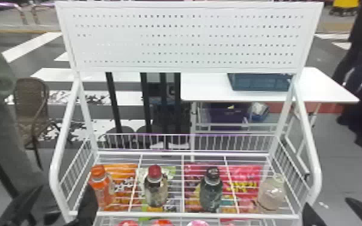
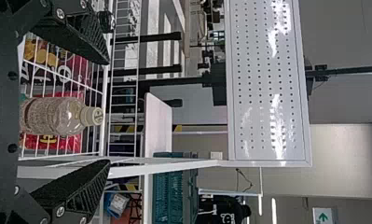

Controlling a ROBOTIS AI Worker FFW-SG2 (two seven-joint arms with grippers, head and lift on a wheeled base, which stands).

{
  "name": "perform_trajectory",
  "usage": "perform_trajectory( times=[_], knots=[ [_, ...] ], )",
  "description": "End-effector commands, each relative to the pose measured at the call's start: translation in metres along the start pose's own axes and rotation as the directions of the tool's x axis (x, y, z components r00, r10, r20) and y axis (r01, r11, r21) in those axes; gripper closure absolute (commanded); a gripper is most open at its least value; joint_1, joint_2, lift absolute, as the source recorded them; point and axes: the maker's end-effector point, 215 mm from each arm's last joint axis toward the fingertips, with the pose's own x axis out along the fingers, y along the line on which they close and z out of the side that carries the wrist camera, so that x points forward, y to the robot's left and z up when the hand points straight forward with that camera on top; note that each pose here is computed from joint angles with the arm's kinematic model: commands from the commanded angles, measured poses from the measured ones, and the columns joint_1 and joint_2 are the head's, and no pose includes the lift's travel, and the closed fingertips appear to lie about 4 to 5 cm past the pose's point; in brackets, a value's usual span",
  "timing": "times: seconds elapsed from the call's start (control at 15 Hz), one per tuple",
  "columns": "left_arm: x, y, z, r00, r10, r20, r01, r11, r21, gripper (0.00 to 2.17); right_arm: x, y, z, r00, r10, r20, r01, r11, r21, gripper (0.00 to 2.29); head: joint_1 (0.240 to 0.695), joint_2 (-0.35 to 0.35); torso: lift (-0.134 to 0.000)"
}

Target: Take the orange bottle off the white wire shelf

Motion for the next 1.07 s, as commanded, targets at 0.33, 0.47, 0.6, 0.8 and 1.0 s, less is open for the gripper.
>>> perform_trajectory(
  times=[0.33, 0.47, 0.6, 0.8, 1.0],
  knots=[
    [0.000, -0.001, 0.001, 1.000, -0.002, 0.001, 0.002, 1.000, -0.002, 0.08, -0.001, 0.002, 0.002, 1.000, 0.003, 0.002, -0.003, 1.000, -0.002, 0.15, 0.499, 0.000, 0.000],
    [0.000, -0.001, 0.001, 1.000, -0.002, 0.001, 0.002, 1.000, -0.001, 0.08, -0.001, 0.003, 0.001, 1.000, 0.004, 0.001, -0.004, 1.000, -0.002, 0.15, 0.499, 0.000, 0.000],
    [-0.001, -0.001, -0.001, 1.000, -0.003, -0.004, 0.003, 1.000, -0.002, 0.08, 0.000, 0.003, 0.003, 1.000, 0.004, 0.004, -0.004, 1.000, -0.004, 0.15, 0.499, 0.000, 0.000],
    [-0.007, -0.022, -0.016, 0.999, -0.031, -0.018, 0.031, 0.999, 0.012, 0.09, 0.001, 0.002, 0.000, 1.000, 0.004, 0.001, -0.004, 1.000, -0.004, 0.15, 0.499, 0.000, 0.000],
    [-0.012, -0.047, -0.041, 0.999, -0.047, -0.027, 0.047, 0.999, 0.012, 0.09, 0.002, 0.003, 0.000, 1.000, 0.004, 0.003, -0.004, 1.000, -0.001, 0.15, 0.499, 0.000, 0.000]
  ],
)
